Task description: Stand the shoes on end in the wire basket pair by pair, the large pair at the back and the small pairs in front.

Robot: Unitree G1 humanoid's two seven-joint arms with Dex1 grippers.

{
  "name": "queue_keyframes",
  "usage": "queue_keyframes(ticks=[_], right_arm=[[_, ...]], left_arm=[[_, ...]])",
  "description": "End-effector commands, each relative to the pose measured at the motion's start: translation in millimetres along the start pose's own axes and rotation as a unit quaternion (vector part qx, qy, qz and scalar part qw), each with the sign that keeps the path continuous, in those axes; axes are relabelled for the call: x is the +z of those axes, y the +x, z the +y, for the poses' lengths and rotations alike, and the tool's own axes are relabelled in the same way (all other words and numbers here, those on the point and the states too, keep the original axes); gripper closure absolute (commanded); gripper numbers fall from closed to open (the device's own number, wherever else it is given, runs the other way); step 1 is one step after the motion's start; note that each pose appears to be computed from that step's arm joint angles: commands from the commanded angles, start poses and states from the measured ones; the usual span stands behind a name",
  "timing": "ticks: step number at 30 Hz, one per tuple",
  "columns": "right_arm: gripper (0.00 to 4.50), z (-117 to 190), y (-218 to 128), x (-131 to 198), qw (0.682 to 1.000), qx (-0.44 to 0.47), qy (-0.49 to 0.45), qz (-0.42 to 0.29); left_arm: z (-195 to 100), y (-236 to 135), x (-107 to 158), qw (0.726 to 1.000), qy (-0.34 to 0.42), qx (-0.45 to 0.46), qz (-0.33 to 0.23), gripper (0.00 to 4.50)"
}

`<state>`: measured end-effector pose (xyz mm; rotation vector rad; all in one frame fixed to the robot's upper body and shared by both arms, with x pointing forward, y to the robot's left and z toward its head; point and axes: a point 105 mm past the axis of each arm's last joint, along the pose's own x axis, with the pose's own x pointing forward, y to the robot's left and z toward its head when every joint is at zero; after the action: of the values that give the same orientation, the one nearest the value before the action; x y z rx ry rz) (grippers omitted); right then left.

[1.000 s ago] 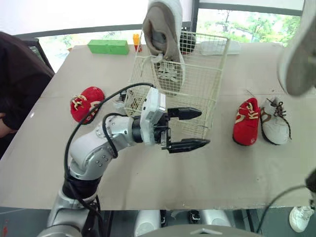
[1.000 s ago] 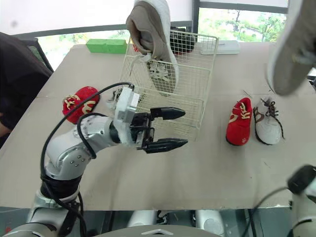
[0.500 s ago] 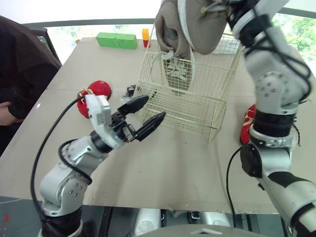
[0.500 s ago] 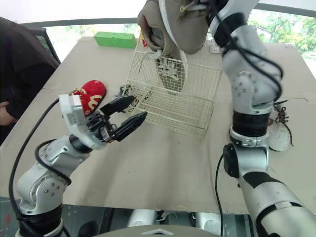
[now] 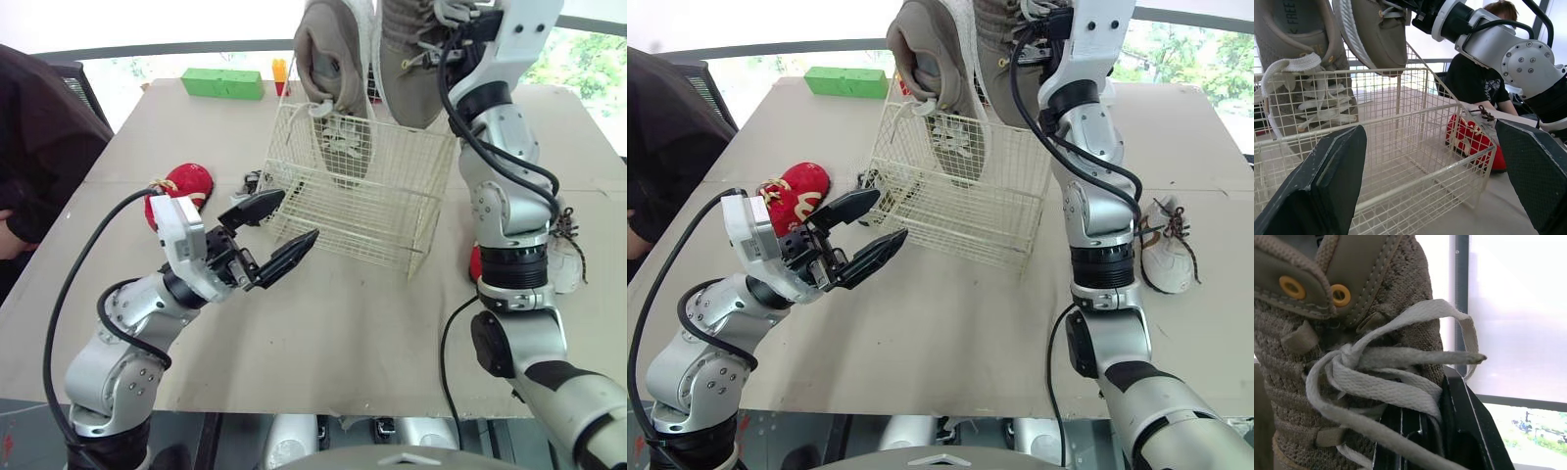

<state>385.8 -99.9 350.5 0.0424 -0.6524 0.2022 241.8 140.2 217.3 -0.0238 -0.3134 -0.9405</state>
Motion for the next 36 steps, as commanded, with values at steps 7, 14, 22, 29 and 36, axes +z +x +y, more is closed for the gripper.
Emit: queue_keyframes(ticks=[7,14,22,29,36], right_arm=[[4.49,6,-45,-58,0.995,-0.006,0.037,0.091],[3.82,6,-58,-59,0.989,0.023,0.094,0.111],[0.38,30,-82,-27,0.969,0.209,0.036,0.128],[0.38,18,-108,-8,0.927,0.329,-0.077,0.165],[0.38,31,-144,-1,0.865,0.443,-0.021,0.233]], left_arm=[[2,2,8,1.0,0.021,-0.004,-0.014,0.0],[4,4,5,1.0,0.019,-0.004,-0.011,0.0],[5,2,1,1.0,0.013,-0.003,-0.007,0.0],[3,2,-6,1.0,-0.002,-0.016,0.003,0.0],[4,-2,-12,0.999,-0.003,-0.03,0.015,0.0]])
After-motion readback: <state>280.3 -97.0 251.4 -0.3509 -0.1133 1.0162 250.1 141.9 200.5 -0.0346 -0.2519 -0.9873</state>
